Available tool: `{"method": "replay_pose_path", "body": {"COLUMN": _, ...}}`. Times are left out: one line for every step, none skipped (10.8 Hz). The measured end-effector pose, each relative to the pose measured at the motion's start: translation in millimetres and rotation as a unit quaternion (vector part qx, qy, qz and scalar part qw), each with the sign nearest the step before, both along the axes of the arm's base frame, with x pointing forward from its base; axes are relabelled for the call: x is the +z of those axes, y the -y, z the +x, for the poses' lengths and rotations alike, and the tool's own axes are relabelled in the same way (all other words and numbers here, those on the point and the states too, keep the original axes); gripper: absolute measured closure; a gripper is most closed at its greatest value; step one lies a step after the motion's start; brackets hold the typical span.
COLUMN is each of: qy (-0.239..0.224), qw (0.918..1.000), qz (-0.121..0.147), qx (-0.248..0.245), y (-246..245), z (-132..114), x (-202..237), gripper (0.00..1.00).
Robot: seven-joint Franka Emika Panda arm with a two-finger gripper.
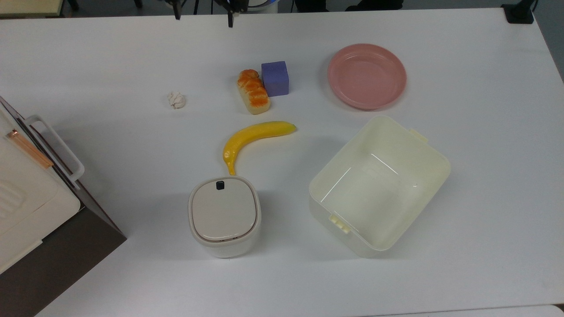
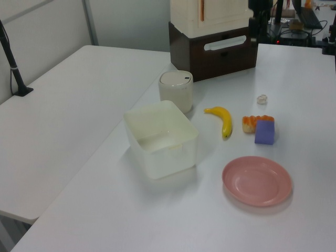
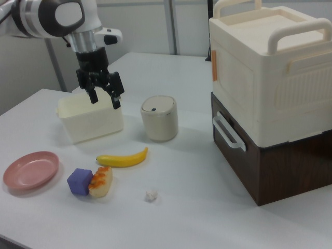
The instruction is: Put the bread on the table
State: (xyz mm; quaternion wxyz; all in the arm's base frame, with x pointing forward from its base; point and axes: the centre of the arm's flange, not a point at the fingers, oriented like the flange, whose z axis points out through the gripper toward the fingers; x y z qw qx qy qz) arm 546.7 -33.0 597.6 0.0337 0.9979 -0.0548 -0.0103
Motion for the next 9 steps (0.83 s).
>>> {"method": "replay_pose_path", "body": {"qy": 0.011, "qw": 0.9999, "qz": 0.007, "qx": -0.006, "y": 5.4, "z": -2.0, "x": 10.8, "gripper": 0.00}}
{"method": "replay_pose_path", "body": {"qy": 0.017, "qw": 0.9998, "qz": 0.008, "qx": -0.006, "y": 5.8, "z": -2.0, "x": 16.3, "gripper": 0.00}}
{"method": "replay_pose_path", "body": {"qy": 0.021, "qw": 0.9997, "qz": 0.009, "qx": -0.006, "y": 4.3, "z": -1.2, "x": 19.2, "gripper": 0.00}}
{"method": "replay_pose_path", "body": {"qy": 0.025, "qw": 0.9995, "qz": 0.012, "qx": -0.012, "y": 2.2, "z": -0.4, "x": 21.7, "gripper": 0.00}}
{"method": "replay_pose_path", "body": {"qy": 0.036, "qw": 0.9991, "qz": 0.013, "qx": -0.019, "y": 0.2, "z": 2.2, "x": 23.8, "gripper": 0.00}}
{"method": "replay_pose_path", "body": {"qy": 0.058, "qw": 0.9978, "qz": 0.014, "qx": -0.028, "y": -2.1, "z": 7.7, "x": 26.6, "gripper": 0.00}}
{"method": "replay_pose_path", "body": {"qy": 0.073, "qw": 0.9966, "qz": 0.013, "qx": -0.036, "y": -4.5, "z": 12.1, "x": 27.8, "gripper": 0.00}}
{"method": "replay_pose_path", "body": {"qy": 0.076, "qw": 0.9962, "qz": 0.013, "qx": -0.042, "y": -5.2, "z": 14.1, "x": 26.4, "gripper": 0.00}}
{"method": "replay_pose_path", "body": {"qy": 0.073, "qw": 0.9963, "qz": 0.012, "qx": -0.044, "y": -5.5, "z": 15.5, "x": 23.7, "gripper": 0.00}}
